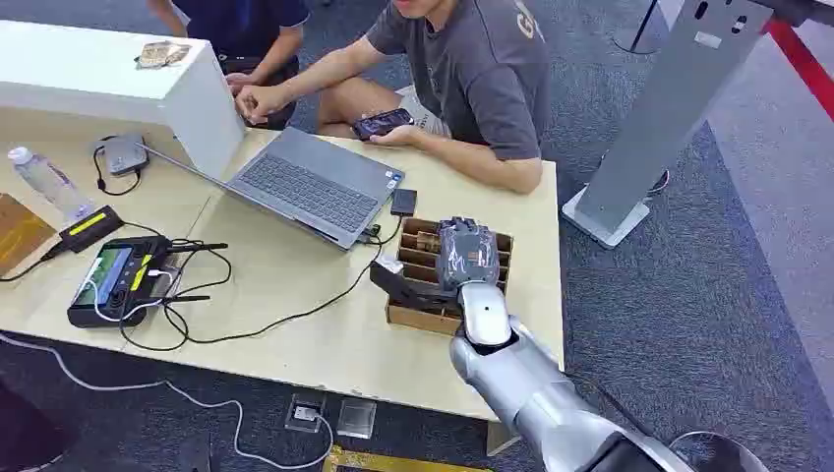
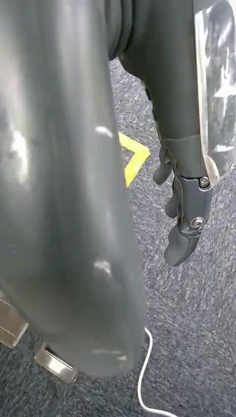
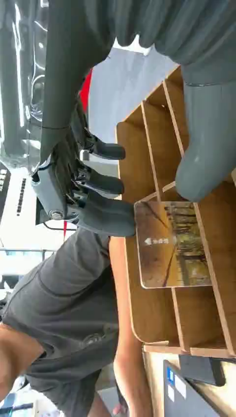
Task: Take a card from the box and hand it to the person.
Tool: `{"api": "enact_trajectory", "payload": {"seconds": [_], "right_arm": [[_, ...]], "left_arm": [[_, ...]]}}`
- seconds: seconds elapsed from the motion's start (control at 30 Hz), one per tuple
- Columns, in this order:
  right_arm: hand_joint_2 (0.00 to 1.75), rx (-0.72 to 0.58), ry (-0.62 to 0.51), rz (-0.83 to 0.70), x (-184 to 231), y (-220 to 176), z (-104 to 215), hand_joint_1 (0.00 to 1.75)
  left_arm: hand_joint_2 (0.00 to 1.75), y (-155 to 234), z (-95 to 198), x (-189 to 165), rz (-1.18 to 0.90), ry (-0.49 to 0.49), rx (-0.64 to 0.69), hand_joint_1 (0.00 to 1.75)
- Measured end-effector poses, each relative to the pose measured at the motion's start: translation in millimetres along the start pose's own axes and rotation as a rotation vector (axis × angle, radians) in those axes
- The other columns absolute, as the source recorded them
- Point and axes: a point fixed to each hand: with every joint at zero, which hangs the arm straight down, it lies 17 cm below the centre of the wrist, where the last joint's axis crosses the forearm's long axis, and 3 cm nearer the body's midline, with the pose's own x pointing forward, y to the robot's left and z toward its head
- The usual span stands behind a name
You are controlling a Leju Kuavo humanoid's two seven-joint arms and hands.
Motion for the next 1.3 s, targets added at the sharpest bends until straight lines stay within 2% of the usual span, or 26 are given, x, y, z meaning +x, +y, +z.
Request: {"api": "enact_trajectory", "payload": {"seconds": [0.27,0.77,0.83,1.1,1.17,1.3], "right_arm": [[1.75,0.022,-0.004,-0.008,1.4,9.3,4.4,0.98],[1.75,0.009,-0.005,-0.02,2.0,7.2,4.3,0.89],[1.75,0.009,-0.006,-0.026,2.6,7.1,4.3,0.94],[1.75,0.006,-0.032,-0.063,12.9,3.9,3.6,0.96],[1.75,0.004,-0.04,-0.069,16.0,2.3,3.3,0.98],[1.75,0.006,-0.059,-0.084,24.1,0.9,3.3,1.24]], "left_arm": [[0.0,0.9,-0.5,0.8,-0.004,-0.004,0.001,0.0],[0.0,1.1,-0.6,0.9,-0.01,-0.007,0.001,0.0],[0.0,1.1,-0.6,1.0,-0.011,-0.007,0.0,0.0],[0.0,1.3,-0.7,1.0,-0.012,-0.008,0.0,0.0],[0.0,1.6,-0.7,1.1,-0.012,-0.008,0.002,0.0],[0.0,3.6,-1.0,0.6,-0.015,-0.005,0.012,0.0]]}}
